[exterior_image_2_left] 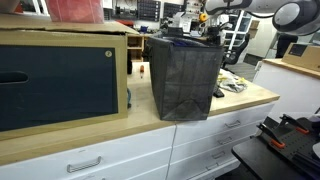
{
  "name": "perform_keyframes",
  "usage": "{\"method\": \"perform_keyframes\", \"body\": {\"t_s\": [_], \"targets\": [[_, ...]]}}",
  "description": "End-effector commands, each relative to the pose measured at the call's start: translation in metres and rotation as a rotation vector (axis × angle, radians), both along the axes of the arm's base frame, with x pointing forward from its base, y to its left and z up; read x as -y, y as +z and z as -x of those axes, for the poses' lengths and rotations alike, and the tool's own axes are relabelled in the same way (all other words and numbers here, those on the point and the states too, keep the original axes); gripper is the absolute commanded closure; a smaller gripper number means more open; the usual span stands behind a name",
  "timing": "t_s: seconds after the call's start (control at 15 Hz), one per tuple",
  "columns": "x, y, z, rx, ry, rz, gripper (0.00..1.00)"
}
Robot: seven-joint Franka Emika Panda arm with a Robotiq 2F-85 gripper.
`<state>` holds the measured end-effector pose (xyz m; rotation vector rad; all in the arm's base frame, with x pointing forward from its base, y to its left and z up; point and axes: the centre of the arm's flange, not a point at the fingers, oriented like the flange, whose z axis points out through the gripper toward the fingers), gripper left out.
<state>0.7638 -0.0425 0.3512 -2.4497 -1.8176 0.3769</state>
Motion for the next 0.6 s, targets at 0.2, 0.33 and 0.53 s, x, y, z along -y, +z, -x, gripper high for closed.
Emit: {"method": "perform_keyframes", "body": {"t_s": [0.2,0.33,0.53], "targets": [[0.0096,-0.0018,-0.0378,-0.050,0.061,-0.009,0.00],[0.0109,-0.0030,-0.0364,-0.057,0.069,-0.012,0.00],[0.0129,-0.0025,-0.0342,-0.060,0.082,-0.013,0.35]]}}
